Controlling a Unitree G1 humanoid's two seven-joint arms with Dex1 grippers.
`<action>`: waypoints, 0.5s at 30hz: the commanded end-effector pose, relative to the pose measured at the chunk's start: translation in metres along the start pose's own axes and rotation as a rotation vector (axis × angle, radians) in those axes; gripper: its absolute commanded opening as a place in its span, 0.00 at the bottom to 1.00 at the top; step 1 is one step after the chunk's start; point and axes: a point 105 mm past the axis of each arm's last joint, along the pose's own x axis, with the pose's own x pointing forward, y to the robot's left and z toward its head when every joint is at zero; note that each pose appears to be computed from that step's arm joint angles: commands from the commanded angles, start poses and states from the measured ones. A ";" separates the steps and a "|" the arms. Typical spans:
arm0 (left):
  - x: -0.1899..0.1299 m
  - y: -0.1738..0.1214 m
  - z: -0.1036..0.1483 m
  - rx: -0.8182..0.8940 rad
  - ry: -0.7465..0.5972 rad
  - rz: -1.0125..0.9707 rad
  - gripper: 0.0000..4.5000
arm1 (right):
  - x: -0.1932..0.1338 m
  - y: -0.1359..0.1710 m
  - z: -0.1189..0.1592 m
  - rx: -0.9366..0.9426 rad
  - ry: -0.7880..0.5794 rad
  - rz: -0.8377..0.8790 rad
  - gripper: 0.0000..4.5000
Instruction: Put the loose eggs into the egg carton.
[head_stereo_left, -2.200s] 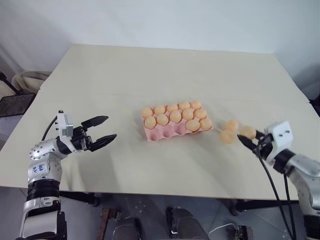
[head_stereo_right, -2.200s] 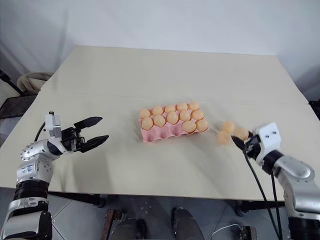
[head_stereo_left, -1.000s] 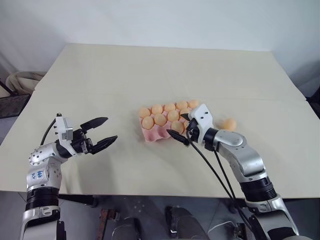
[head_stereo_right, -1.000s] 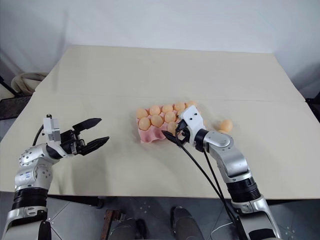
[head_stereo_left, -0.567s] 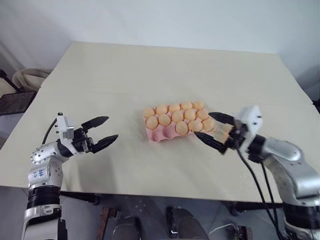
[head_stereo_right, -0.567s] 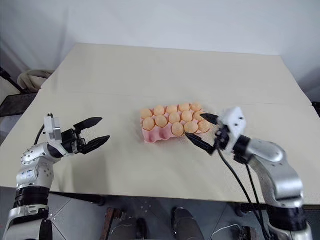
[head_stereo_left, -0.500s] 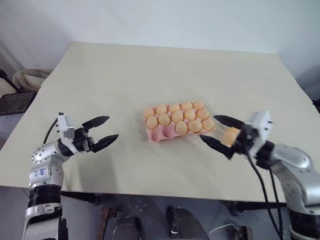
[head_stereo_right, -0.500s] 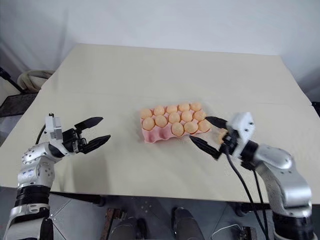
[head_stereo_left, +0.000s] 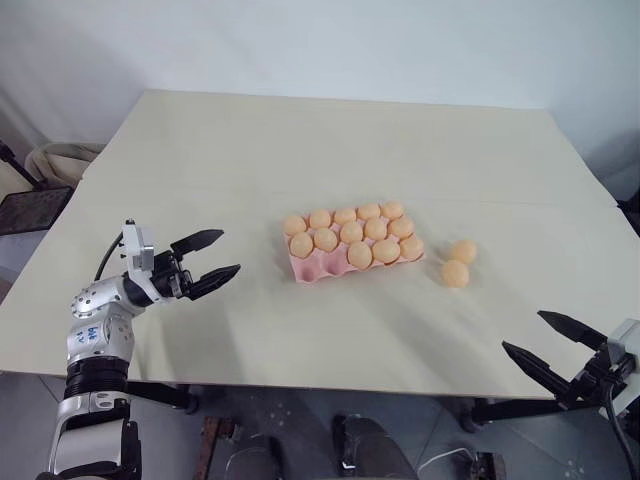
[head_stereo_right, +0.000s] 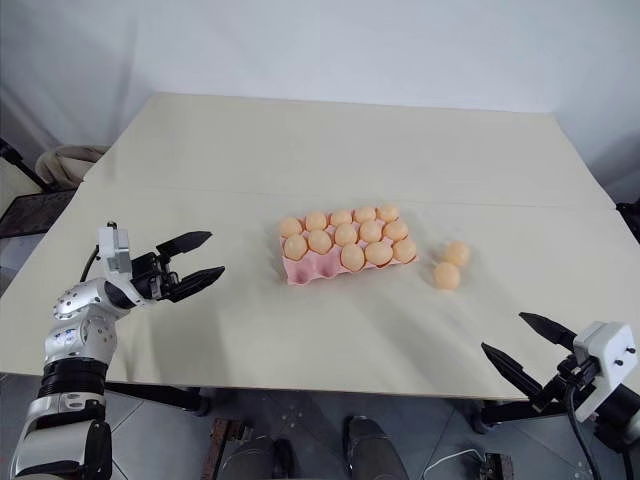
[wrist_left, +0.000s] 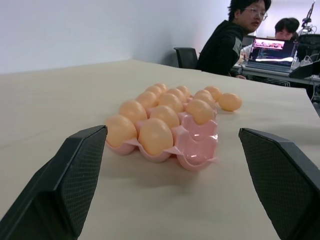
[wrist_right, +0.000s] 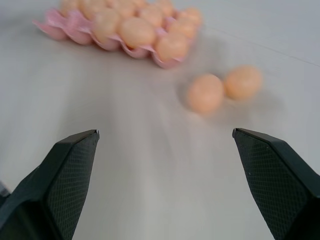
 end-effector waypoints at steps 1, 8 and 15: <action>0.003 0.003 0.011 0.049 -0.014 -0.014 1.00 | -0.004 -0.006 0.002 -0.043 -0.017 -0.045 0.99; -0.001 0.001 0.011 0.052 -0.017 -0.018 1.00 | 0.018 -0.005 0.005 -0.029 -0.054 -0.069 0.99; -0.017 -0.001 0.008 0.058 0.023 -0.014 1.00 | 0.046 -0.004 0.008 -0.016 -0.082 -0.102 0.99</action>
